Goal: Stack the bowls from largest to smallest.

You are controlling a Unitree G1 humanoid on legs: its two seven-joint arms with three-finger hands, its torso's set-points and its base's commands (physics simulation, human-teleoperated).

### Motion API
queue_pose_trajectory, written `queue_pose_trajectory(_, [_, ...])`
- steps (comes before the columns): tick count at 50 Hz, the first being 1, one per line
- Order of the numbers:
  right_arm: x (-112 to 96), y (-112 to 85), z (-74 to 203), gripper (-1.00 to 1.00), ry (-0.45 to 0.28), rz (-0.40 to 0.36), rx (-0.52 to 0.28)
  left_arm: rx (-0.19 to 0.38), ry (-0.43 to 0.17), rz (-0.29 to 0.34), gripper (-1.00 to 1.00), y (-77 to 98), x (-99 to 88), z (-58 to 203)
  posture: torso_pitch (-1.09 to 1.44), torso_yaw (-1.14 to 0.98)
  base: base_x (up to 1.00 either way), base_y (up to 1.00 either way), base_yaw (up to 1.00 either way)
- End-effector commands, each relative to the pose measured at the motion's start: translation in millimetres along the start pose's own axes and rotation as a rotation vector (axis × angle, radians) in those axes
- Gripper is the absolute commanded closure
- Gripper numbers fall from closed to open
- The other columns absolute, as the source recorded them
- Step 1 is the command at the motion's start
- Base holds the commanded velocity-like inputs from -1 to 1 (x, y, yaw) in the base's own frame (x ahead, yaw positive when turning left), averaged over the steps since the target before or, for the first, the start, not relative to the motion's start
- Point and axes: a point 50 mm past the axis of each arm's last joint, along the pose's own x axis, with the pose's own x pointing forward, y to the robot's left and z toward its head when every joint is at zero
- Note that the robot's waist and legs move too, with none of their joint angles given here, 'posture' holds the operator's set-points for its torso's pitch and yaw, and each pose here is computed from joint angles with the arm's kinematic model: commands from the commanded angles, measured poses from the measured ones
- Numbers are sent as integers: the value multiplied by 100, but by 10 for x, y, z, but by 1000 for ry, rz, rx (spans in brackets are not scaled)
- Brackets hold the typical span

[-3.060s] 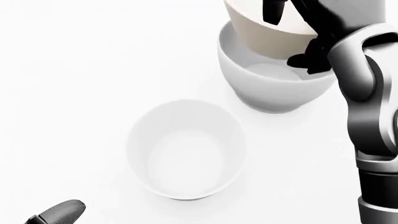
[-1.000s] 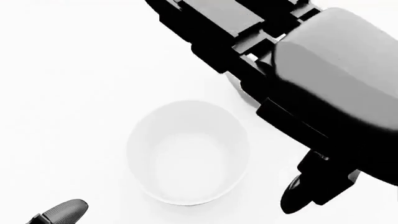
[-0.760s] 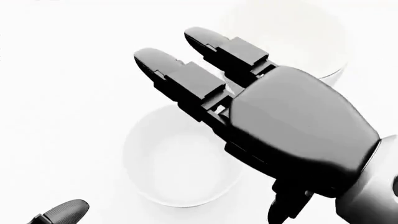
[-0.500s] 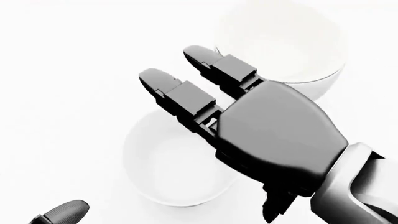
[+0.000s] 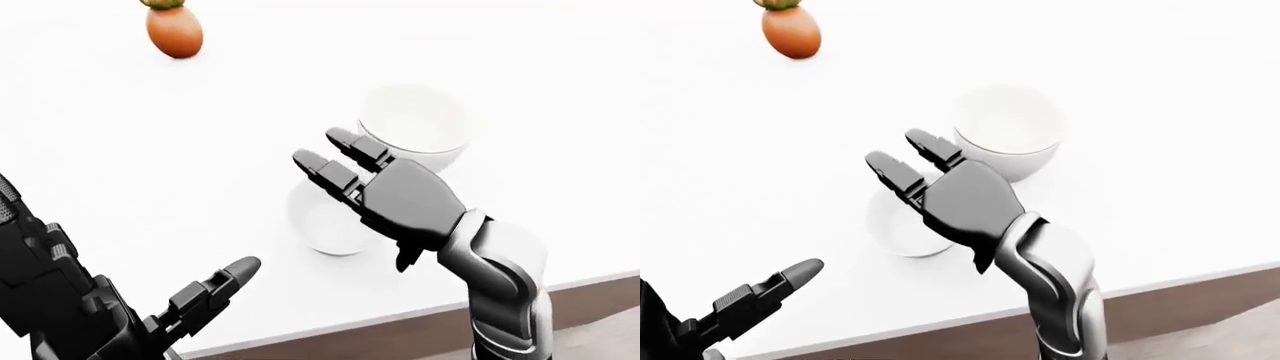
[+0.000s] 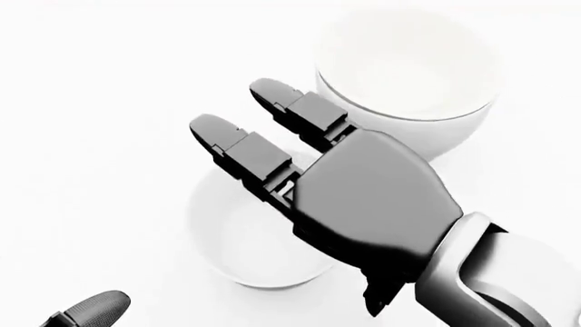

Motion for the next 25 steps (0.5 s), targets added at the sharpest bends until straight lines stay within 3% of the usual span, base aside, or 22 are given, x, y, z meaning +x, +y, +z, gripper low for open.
queue_pose_trajectory(1, [24, 61, -61, -100, 26, 20, -12, -12, -40, 31, -100, 43, 38, 66, 0, 0, 0, 0, 0])
queue_pose_trajectory(7, [60, 198, -88, -100, 29, 55, -10, -13, -39, 31, -100, 41, 35, 61, 0, 0, 0, 0, 0])
queue_pose_trajectory(8, [62, 205, -99, 100, 32, 60, -7, -13, -40, 31, -100, 41, 35, 62, 0, 0, 0, 0, 0])
queue_pose_trajectory(19, [42, 175, -106, 100, 36, 44, -8, -13, -40, 30, -100, 44, 33, 69, 0, 0, 0, 0, 0])
queue_pose_trajectory(22, [65, -53, -94, 100, 26, -72, -42, -14, -39, 29, -100, 43, 32, 69, 0, 0, 0, 0, 0])
queue_pose_trajectory(25, [36, -331, 27, 100, -31, -205, -62, -14, -38, 30, -100, 41, 41, 67, 0, 0, 0, 0, 0])
